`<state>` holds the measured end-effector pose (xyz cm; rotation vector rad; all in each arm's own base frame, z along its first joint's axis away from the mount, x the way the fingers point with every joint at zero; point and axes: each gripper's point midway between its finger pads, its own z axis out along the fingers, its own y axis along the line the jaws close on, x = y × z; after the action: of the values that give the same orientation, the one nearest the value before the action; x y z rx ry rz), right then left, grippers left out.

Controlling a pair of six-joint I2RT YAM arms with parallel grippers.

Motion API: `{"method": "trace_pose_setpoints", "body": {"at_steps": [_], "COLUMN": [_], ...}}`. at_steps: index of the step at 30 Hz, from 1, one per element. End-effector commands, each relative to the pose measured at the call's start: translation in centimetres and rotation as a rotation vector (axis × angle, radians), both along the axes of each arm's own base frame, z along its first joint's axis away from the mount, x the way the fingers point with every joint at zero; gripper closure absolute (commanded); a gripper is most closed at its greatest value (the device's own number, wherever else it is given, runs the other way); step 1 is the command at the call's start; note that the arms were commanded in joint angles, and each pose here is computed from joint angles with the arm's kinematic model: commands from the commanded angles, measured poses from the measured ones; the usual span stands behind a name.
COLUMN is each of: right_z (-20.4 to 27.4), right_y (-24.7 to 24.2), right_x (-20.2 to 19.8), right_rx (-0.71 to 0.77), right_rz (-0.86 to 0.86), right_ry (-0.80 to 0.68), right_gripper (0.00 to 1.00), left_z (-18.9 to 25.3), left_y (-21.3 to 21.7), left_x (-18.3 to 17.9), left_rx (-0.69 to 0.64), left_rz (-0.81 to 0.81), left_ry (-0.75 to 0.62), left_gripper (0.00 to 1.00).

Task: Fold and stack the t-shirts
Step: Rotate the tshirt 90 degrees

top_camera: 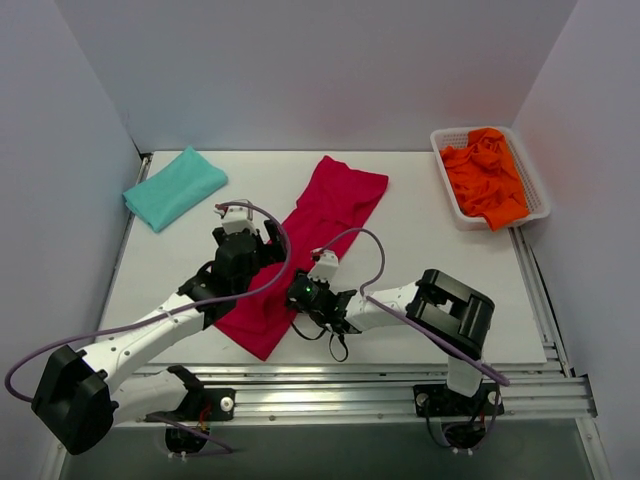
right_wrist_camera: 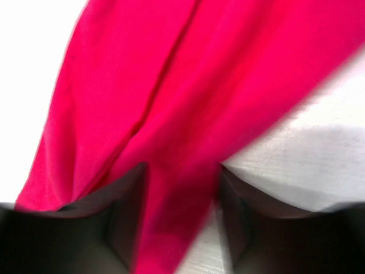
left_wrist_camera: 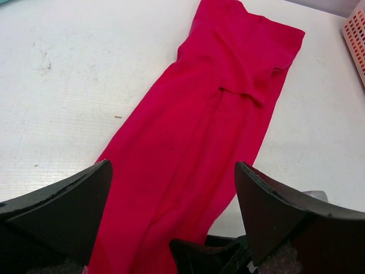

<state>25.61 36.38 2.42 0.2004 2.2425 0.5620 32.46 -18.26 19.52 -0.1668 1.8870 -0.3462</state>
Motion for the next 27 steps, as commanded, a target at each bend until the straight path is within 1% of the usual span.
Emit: {"method": "trace_pose_setpoints", "body": {"at_steps": [1, 2, 3, 7, 8, 12, 14, 16, 17, 19, 21, 22, 23, 24, 25, 26, 27], "right_z": [-3.2, -3.4, -3.5, -2.8, -1.9, -1.3, -0.6, -1.1, -0.6, -1.4, -0.9, -1.0, -0.8, -0.7, -0.6, -0.4, -0.3], "right_y": [-0.7, -0.9, -1.2, -4.3, -5.8, -12.2, -14.4, -17.4, -18.3, -21.5, -22.5, -22.4, -22.3, -22.3, -22.1, -21.9, -21.8], "right_x": [-1.3, -1.3, -1.3, -1.0, -0.7, -0.9, -1.0, -0.9, -0.8, -1.0, -0.1, -0.1, 0.2, 0.3, 0.3, 0.4, 0.4], "right_rx": [-0.063, -0.068, -0.074, -0.109, -0.127, -0.228, -0.246, -0.270, -0.256, -0.296, -0.260, -0.265, -0.258, -0.263, -0.271, -0.272, -0.274], "right_rz": [0.029, 0.023, 0.016, -0.074, -0.129, -0.275, -0.316, -0.380, -0.405, -0.465, -0.493, -0.461, -0.456, -0.451, -0.441, -0.434, -0.427], "right_ry": [0.084, 0.088, 0.092, 0.080, 0.058, 0.043, 0.042, 0.059, 0.056, 0.086, 0.079, 0.084, 0.073, 0.070, 0.069, 0.066, 0.063], "right_gripper": [0.61, 0.92, 1.00, 1.00, 1.00, 1.00, 1.00, 1.00, 1.00, 1.00, 0.99, 0.71, 0.54, 0.35, 0.03, 0.00, 0.00], "left_z": [1.1, 1.0, 0.9, 0.5, 0.5, -0.3, -0.4, -0.4, -0.7, -1.2, -1.5, -1.7, -1.7, -1.9, -2.0, -2.1, -2.2], "left_y": [0.6, 0.8, 0.9, 0.7, 0.6, 0.0, -0.3, -0.8, -0.8, -1.1, -1.3, -2.3, -2.6, -2.7, -2.9, -3.5, -3.9], "left_x": [0.2, 0.1, 0.1, 0.1, 0.1, -0.2, -0.4, -0.7, -1.0, -1.7, -2.2, -2.9, -3.2, -3.6, -3.8, -4.7, -5.4], "left_rx": [-0.024, -0.022, -0.023, -0.039, -0.046, -0.056, -0.071, -0.086, -0.079, -0.072, -0.062, -0.048, -0.040, -0.023, -0.006, 0.022, 0.037], "left_rz": [0.022, 0.025, 0.027, 0.022, 0.016, 0.009, 0.002, -0.005, -0.001, 0.001, 0.010, -0.018, -0.019, -0.021, -0.015, -0.043, -0.062], "left_ry": [-0.028, -0.025, -0.025, -0.012, -0.008, 0.040, 0.051, 0.052, 0.065, 0.091, 0.096, 0.097, 0.093, 0.096, 0.096, 0.114, 0.130], "left_gripper": [0.03, 0.03, 0.03, 0.03, 0.03, 0.03, 0.03, 0.03, 0.03, 0.03, 0.03, 0.04, 0.04, 0.04, 0.04, 0.04, 0.04]}}
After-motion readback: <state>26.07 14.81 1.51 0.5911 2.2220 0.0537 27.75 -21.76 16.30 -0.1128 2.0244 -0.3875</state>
